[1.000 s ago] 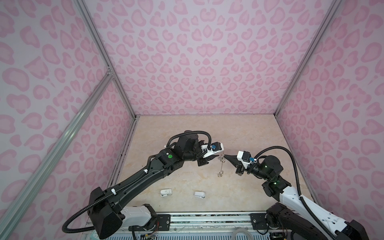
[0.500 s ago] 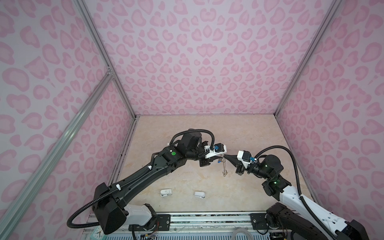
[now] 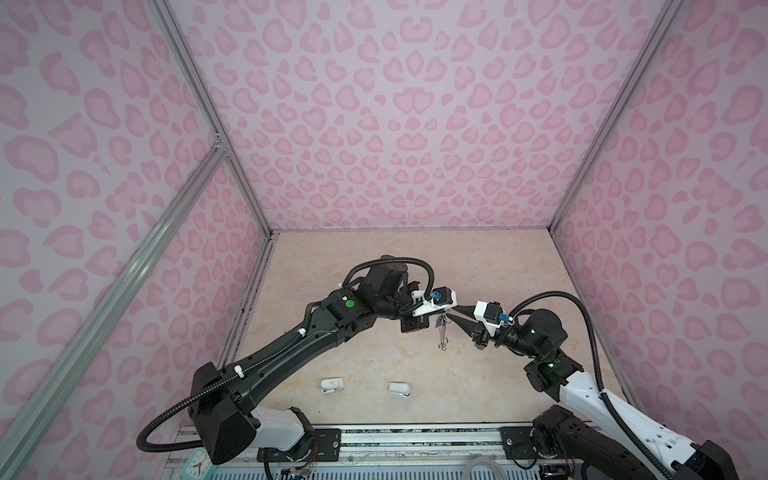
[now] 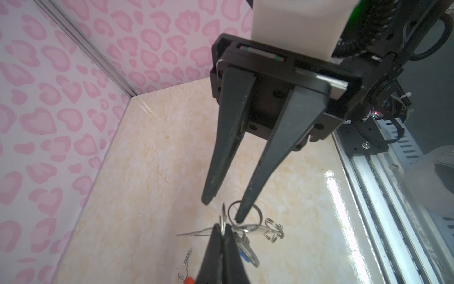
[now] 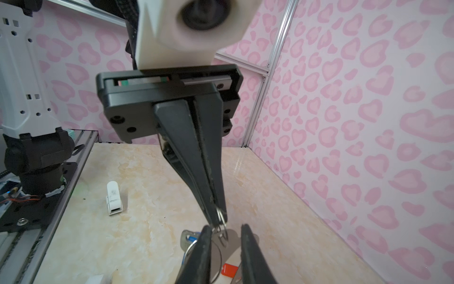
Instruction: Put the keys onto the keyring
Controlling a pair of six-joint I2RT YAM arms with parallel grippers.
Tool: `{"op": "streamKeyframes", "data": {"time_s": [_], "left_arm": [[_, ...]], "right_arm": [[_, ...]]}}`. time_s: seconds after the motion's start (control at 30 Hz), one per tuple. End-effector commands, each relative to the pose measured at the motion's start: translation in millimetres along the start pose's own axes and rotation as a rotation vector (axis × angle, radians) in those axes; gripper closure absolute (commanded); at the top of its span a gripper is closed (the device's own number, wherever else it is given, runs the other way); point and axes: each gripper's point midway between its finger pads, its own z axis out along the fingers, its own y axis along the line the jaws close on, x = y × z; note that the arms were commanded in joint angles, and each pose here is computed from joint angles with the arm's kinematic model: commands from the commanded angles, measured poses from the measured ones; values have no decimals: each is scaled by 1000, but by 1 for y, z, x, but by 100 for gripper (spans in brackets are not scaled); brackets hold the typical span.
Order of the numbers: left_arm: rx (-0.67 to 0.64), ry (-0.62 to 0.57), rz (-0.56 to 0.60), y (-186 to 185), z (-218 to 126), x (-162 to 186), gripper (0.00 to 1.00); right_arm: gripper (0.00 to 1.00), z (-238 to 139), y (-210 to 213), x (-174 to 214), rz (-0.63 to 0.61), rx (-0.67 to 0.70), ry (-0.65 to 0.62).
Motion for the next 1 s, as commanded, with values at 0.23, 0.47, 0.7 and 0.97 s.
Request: {"op": "streamKeyframes", "data": {"time_s": [0.23,0.47,0.7,0.97], "left_arm": [[-39,232,84,9,0,12,97],[-35,256,119,7,3,5,97],[-26,244,138,4,5,-3,97],[-8,237,148,0,9,-5,97]], "right_arm": [[73,-3,-10,9,-93,63,77],[77,0,-7,7,-84,43,66],[80,4,-2,7,-70,20,54],[82,5,0,6,-63,11,38]]}}
